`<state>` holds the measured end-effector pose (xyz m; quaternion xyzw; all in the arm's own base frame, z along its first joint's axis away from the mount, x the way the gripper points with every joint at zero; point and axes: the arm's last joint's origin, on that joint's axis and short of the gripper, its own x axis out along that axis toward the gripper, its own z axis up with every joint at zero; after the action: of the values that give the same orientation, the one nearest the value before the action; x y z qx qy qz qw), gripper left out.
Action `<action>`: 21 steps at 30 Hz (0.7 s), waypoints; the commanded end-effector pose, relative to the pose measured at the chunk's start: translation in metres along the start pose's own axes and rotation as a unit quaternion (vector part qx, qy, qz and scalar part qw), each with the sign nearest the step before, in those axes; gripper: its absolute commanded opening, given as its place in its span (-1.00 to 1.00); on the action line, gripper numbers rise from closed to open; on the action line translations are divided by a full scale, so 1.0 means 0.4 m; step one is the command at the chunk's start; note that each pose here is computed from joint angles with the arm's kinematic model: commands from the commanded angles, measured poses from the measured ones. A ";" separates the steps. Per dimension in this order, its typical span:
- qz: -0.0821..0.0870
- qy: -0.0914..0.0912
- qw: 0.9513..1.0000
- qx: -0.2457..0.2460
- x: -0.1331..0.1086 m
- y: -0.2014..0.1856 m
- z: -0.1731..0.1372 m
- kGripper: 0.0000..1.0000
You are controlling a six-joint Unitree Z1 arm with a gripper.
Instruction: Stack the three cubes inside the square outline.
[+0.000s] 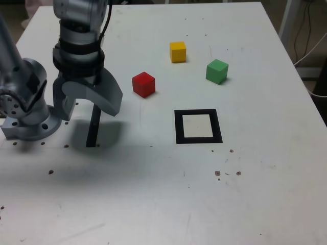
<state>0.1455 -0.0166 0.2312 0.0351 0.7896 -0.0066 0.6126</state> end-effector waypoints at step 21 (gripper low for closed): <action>0.017 -0.021 1.000 0.001 -0.038 0.008 -0.001 0.97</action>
<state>0.1475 -0.0154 0.2421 0.0446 0.7790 0.0004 0.6254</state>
